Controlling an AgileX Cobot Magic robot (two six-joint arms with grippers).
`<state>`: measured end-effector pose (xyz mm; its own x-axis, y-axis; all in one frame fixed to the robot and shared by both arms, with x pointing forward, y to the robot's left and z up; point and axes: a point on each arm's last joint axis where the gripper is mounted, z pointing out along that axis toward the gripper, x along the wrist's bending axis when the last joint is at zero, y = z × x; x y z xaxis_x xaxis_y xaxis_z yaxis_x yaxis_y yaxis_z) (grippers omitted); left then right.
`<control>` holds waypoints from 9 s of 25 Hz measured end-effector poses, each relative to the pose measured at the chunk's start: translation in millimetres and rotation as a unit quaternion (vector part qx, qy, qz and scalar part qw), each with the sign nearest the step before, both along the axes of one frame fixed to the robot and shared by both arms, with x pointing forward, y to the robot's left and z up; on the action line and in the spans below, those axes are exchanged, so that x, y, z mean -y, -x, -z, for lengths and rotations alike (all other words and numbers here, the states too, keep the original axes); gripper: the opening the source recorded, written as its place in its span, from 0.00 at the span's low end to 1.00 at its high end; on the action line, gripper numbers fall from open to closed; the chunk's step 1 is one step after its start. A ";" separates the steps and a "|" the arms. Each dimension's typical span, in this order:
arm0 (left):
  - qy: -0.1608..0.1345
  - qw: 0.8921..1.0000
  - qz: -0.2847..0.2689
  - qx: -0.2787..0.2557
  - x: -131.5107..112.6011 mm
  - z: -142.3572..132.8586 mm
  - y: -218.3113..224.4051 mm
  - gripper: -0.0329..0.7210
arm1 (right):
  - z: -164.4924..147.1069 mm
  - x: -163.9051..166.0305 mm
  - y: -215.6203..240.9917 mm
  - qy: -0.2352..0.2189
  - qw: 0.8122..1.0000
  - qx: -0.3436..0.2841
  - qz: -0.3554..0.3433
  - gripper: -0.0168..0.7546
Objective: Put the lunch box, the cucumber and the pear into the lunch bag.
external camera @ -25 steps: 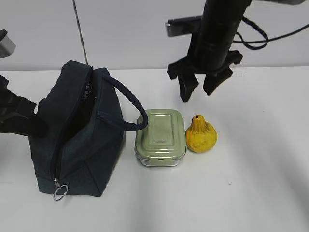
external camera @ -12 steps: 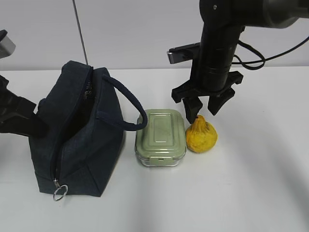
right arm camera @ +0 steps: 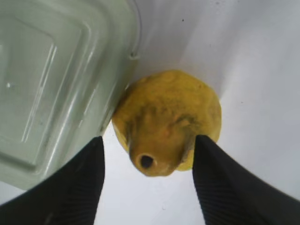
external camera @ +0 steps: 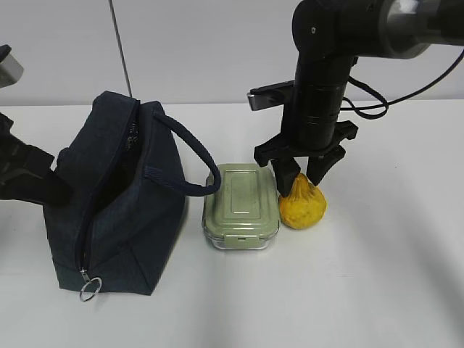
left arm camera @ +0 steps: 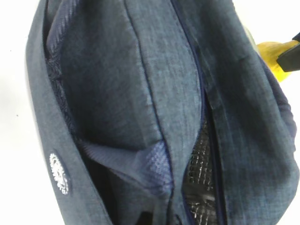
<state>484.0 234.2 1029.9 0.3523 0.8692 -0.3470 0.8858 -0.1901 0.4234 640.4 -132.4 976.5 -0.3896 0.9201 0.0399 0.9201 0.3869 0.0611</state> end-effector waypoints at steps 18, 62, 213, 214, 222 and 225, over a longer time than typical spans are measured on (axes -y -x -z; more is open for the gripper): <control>0.000 1.000 0.000 0.000 0.0 0.0 0.0 0.05 | -54.3 11.0 10.7 0.009 0.997 0.072 -0.009 0.32; 0.000 1.000 0.001 0.000 0.0 0.0 0.0 0.05 | -90.1 -130.0 50.5 -0.211 0.945 0.130 -0.215 0.32; -0.002 1.000 0.002 -0.001 -0.1 0.2 0.3 0.05 | 69.1 81.6 0.4 -0.465 0.879 0.004 0.103 0.50; -0.001 1.000 0.002 -0.001 -0.1 0.2 0.3 0.05 | 64.9 87.0 0.0 -0.468 0.877 0.009 0.105 0.50; -0.002 1.000 0.002 -0.001 -0.2 0.2 0.4 0.05 | 18.3 111.1 3.2 -0.485 0.867 0.053 0.104 0.50; -0.002 1.000 0.002 -0.001 -0.2 0.2 0.4 0.05 | -5.1 109.8 7.6 -0.497 0.860 0.071 0.095 0.50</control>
<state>483.6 234.4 1029.7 0.3553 0.8688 -0.3449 0.8862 -0.1956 0.4200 632.8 -242.2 981.6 -0.3017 0.5067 0.8076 0.9172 -0.0772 0.3910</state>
